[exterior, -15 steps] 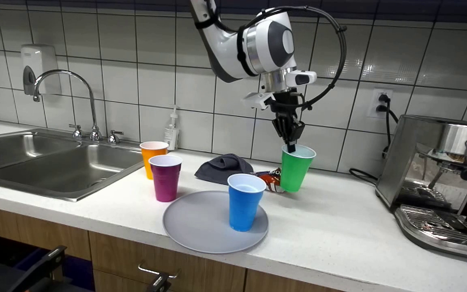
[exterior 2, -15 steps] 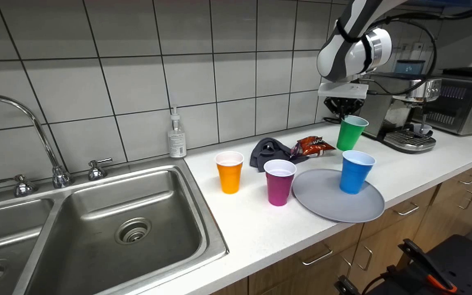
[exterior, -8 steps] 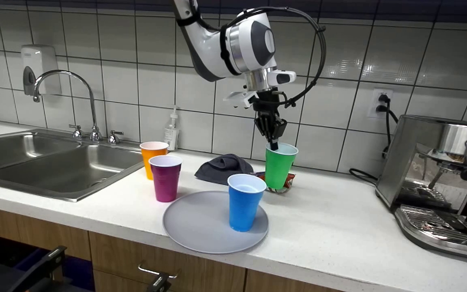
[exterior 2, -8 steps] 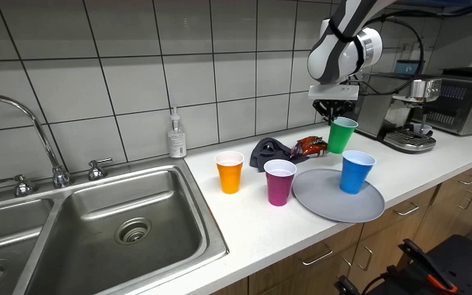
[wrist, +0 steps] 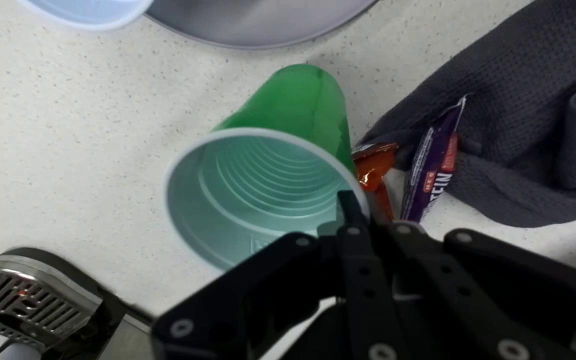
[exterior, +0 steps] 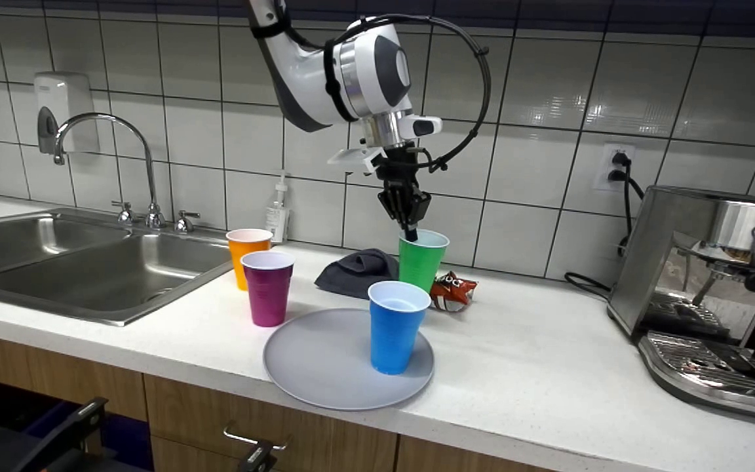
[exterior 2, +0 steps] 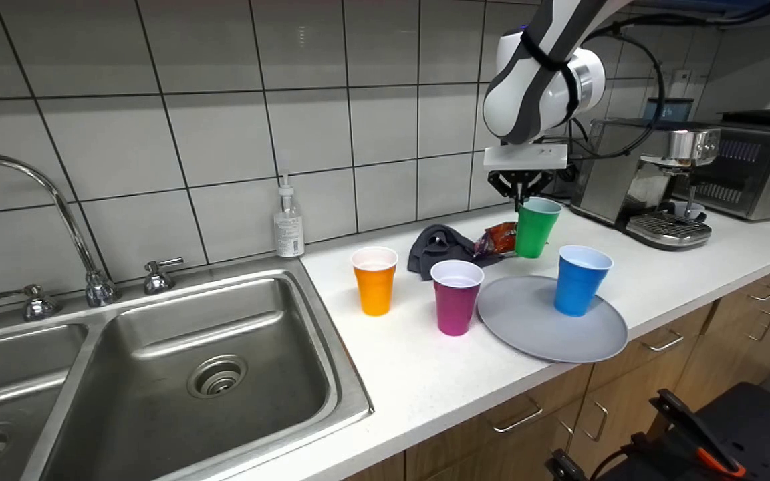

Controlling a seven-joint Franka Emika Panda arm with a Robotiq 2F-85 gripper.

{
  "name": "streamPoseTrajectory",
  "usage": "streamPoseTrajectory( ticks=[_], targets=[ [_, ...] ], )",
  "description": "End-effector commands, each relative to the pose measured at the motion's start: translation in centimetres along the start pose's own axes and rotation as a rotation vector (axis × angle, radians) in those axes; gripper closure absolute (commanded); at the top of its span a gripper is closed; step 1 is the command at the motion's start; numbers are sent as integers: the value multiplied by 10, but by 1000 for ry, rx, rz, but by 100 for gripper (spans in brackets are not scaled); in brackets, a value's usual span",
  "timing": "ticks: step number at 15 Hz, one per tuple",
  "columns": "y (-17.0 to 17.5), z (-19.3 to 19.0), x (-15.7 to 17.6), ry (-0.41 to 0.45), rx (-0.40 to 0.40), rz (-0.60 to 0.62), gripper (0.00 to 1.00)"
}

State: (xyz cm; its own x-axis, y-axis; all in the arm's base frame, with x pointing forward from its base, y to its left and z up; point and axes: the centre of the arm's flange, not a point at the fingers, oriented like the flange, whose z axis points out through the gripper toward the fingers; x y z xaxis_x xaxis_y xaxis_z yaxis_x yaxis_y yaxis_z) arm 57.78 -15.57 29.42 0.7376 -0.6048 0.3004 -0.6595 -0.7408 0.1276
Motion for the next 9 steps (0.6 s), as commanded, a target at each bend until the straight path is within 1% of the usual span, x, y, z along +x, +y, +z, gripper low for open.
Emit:
streamPoseTrajectory(
  ticks=[1,9],
  targets=[
    [-8,-18,-27,13,11,-33,99],
    [-30,-29,-77,25,-4,-145,99]
  ],
)
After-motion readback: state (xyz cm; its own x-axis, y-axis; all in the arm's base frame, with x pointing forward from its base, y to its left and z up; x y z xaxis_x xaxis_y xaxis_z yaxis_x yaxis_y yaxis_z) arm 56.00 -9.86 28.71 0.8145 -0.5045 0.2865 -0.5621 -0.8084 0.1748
